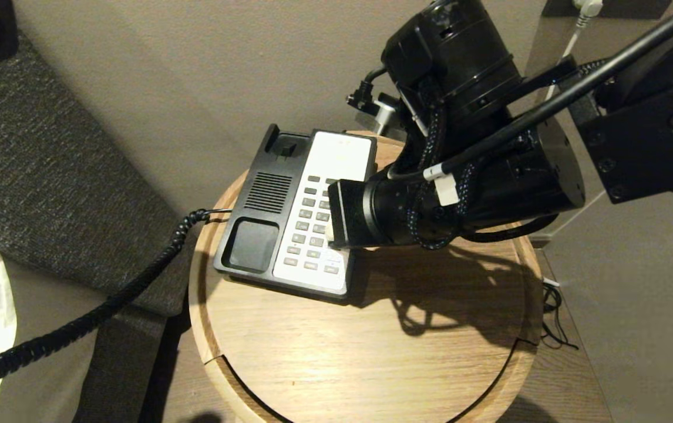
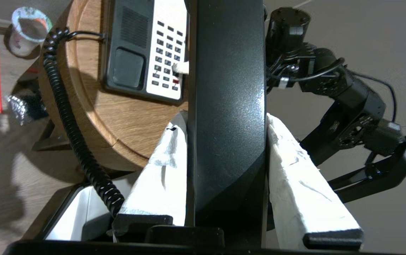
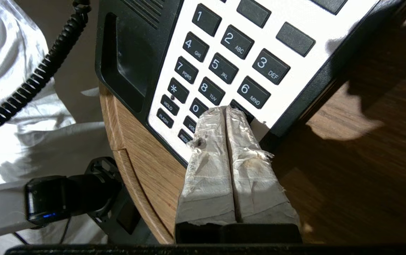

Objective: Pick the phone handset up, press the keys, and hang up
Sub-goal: Dial the number

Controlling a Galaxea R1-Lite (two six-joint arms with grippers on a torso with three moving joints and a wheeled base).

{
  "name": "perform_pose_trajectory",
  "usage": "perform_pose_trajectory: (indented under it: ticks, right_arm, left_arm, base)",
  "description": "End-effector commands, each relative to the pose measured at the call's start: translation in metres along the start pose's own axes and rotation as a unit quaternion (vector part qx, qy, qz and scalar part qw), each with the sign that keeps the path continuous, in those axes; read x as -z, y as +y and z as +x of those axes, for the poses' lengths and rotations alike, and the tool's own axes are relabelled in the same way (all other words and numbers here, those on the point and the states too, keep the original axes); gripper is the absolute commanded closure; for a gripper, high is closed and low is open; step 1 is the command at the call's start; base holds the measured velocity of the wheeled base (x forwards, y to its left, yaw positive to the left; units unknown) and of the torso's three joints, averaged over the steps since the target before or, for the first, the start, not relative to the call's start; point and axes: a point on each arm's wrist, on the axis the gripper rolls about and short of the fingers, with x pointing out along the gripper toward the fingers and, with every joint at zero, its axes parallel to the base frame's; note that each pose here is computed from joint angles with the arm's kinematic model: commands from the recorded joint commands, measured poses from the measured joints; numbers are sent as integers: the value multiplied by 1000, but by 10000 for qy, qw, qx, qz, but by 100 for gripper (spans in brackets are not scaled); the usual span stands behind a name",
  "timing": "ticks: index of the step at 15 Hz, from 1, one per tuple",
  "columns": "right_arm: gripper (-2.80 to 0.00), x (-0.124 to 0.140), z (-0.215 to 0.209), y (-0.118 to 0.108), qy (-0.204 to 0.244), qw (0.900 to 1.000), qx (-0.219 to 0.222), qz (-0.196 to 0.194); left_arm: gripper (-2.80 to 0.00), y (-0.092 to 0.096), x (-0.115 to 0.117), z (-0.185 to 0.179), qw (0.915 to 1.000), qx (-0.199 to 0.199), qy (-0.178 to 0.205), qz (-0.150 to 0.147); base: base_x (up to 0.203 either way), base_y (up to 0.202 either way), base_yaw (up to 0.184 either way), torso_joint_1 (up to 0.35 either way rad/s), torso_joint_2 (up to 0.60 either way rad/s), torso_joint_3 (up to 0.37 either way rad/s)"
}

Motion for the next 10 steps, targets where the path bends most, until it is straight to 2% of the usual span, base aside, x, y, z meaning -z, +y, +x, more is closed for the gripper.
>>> perform_pose_trajectory:
  ticks: [1,10]
  right_arm:
    - [0,-1,3,-4,-7,10000,64,-18]
    - [0,-2,4,-7,-63,9998,186,-76]
  left_arm:
    - [0,0,0,0,10000,0,4,-20]
    - [0,2,3,-1,10000,-27,17,-21]
  base:
    - [0,0,0,0,0,0]
    - [0,0,0,0,0,0]
